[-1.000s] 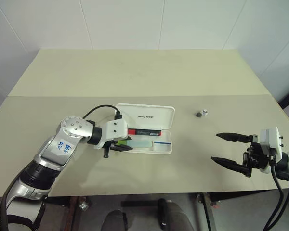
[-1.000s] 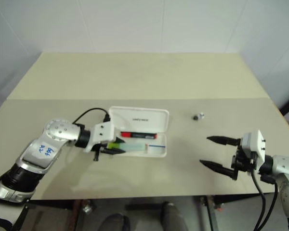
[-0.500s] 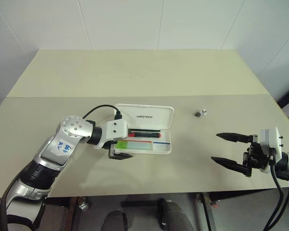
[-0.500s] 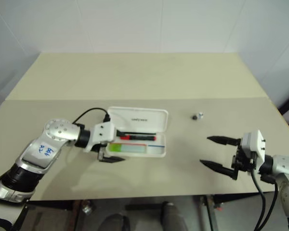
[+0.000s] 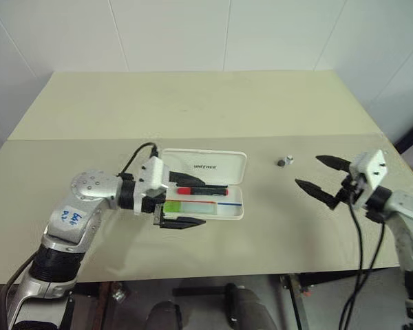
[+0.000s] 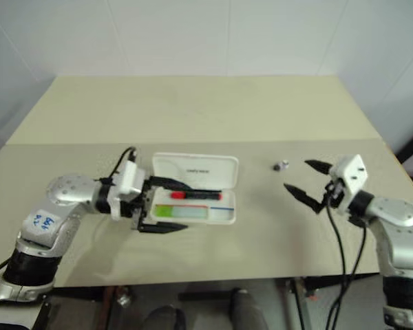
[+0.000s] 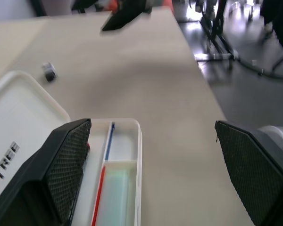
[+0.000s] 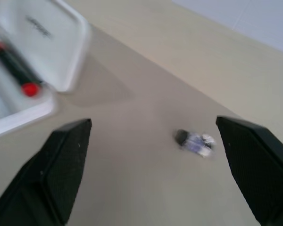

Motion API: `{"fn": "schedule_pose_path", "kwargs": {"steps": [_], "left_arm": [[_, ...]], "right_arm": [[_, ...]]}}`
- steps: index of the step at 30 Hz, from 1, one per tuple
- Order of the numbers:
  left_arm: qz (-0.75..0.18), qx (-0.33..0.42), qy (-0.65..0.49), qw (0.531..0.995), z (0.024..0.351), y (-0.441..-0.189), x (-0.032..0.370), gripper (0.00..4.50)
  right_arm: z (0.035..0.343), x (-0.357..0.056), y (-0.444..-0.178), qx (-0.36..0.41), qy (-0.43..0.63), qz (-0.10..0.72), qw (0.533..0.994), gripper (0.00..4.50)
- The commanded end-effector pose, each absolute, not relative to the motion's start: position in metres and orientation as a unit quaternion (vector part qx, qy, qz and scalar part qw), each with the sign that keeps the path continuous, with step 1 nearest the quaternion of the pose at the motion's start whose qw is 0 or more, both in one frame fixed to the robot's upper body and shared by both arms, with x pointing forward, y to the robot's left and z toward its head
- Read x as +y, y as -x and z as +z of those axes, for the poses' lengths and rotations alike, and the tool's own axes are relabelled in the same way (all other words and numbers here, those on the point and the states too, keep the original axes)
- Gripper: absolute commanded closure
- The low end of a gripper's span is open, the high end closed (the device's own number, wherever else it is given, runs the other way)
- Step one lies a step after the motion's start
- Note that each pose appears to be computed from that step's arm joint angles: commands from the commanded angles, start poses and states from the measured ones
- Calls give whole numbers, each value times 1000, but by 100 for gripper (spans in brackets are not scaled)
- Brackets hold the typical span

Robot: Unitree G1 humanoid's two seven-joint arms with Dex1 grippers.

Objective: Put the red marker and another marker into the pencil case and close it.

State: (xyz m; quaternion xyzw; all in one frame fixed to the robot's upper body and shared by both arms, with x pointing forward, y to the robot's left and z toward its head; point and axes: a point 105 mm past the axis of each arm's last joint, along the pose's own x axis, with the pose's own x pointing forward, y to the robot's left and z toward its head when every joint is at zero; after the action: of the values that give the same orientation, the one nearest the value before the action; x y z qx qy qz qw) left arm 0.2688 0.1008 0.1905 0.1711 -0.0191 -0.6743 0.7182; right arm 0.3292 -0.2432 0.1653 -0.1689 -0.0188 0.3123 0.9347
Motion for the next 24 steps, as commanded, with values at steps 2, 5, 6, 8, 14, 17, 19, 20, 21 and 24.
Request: {"fn": "schedule_pose_path", "kwargs": {"steps": [2, 5, 6, 8, 14, 17, 19, 20, 21, 24], "left_arm": [[-693, -67, -158, 700, 204, -260, 113, 2], [-693, -77, -146, 701, 206, -260, 122, 2], [-694, -91, -131, 702, 210, -259, 125, 2], [-695, -101, -123, 702, 214, -259, 129, 2], [-688, -98, -125, 708, 212, -258, 137, 2], [-691, -102, -123, 705, 213, -256, 137, 2], [-695, -105, -119, 701, 214, -253, 137, 2], [-698, -108, -119, 698, 214, -251, 138, 2], [-700, -109, -117, 696, 214, -249, 140, 2], [-706, -114, -109, 690, 215, -246, 146, 2]], "right_arm": [[157, -249, -356, -8, 154, 230, 961, 0], [155, -248, -370, -15, 141, 198, 970, 0], [154, -248, -375, -14, 139, 187, 973, 0], [154, -249, -382, -12, 132, 175, 976, 0], [159, -246, -392, -14, 113, 185, 976, 0], [158, -246, -394, -12, 109, 185, 977, 0], [157, -246, -395, -11, 111, 185, 976, 0], [157, -247, -395, -11, 110, 185, 977, 0], [157, -247, -396, -9, 107, 187, 977, 0], [156, -247, -396, -4, 103, 190, 976, 0]]}}
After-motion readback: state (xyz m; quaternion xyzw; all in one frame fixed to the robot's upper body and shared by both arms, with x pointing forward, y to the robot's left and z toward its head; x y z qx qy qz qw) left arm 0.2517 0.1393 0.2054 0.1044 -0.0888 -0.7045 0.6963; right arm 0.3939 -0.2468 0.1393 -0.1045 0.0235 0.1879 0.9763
